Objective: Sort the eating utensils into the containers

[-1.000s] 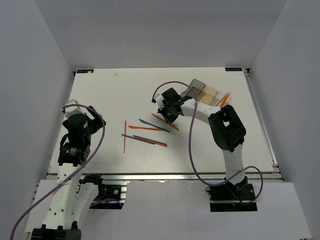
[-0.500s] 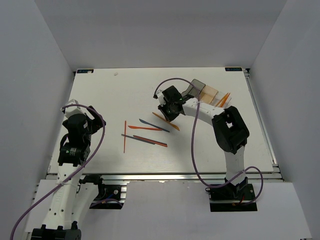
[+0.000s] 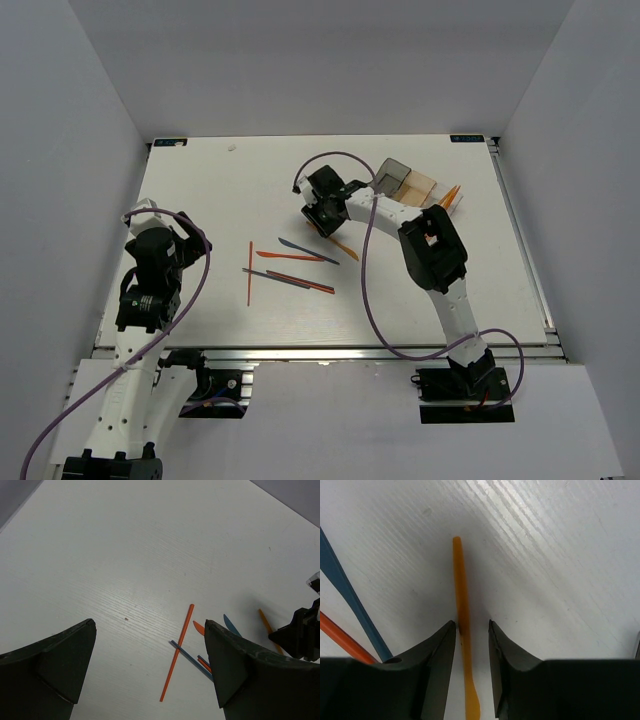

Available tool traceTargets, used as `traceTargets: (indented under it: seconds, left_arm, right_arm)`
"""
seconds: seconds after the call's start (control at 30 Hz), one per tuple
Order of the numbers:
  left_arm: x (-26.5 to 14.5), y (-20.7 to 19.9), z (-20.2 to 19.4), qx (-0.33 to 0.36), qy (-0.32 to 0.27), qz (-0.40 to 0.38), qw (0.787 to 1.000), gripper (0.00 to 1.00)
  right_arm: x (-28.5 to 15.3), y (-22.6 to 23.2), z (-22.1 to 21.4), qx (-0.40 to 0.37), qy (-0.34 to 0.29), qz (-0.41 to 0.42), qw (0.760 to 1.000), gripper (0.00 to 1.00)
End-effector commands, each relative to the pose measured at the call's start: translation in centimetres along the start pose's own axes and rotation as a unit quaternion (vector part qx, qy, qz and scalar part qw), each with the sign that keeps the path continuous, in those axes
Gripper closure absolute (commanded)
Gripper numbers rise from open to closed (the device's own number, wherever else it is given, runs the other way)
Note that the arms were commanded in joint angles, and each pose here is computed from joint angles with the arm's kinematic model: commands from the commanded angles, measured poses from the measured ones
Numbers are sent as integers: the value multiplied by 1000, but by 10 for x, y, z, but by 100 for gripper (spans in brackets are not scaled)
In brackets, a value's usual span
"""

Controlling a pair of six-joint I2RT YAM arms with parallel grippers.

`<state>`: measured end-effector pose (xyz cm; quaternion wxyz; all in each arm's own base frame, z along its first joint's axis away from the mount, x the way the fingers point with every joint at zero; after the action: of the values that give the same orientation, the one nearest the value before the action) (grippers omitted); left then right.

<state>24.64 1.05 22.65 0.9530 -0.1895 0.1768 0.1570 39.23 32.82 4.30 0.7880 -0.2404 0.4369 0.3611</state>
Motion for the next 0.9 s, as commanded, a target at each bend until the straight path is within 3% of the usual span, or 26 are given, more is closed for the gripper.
traceTargets:
  seconds: [0.0, 0.1, 0.2, 0.33, 0.4, 0.5, 0.63, 0.77, 0.83, 0.87]
  left_arm:
    - [0, -3, 2, 2, -4, -10, 1000, 2]
    - [0, -4, 1, 2, -4, -12, 1000, 2]
    - [0, -4, 1, 2, -4, -12, 1000, 2]
    - [-1, -4, 3, 1, -6, -12, 1000, 2]
    - [-1, -3, 2, 1, -6, -11, 1000, 2]
    - [-1, -3, 2, 1, -5, -12, 1000, 2]
    - [-2, -3, 2, 1, -7, -11, 1000, 2]
    - [-2, -3, 2, 0, -8, -10, 1000, 2]
    - [-3, -3, 3, 0, -9, -10, 1000, 2]
    - [-3, -2, 3, 0, -9, -9, 1000, 2]
  right_arm:
    - [5, 6, -9, -13, 27, 13, 999, 61]
    - [8, 9, -14, -12, 29, 14, 999, 62]
    - [12, 10, -23, -12, 50, 19, 999, 70]
    - [22, 20, -36, -8, 91, 47, 995, 100]
    - [21, 23, -39, -3, 92, 48, 995, 100]
    - [7, 27, -20, 22, 51, 50, 997, 100]
    - [-52, 22, 39, 65, -73, 43, 994, 100]
    - [-112, -6, 86, 146, -198, 18, 969, 100]
    - [-139, -24, 92, 173, -227, -18, 958, 100]
    - [-146, -51, 87, 199, -231, -78, 949, 100]
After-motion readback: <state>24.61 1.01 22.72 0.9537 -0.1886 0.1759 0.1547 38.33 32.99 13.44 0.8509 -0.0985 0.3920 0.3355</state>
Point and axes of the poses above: each gripper's point midway between its finger pads, its own x axis out along the fingers, its own y axis along the line the jaws close on, z = x × y, the point moved 2 cm from there along -x, back along the fingers, and after that the axes turned 1 degree about -x, right-handed, at the moved point
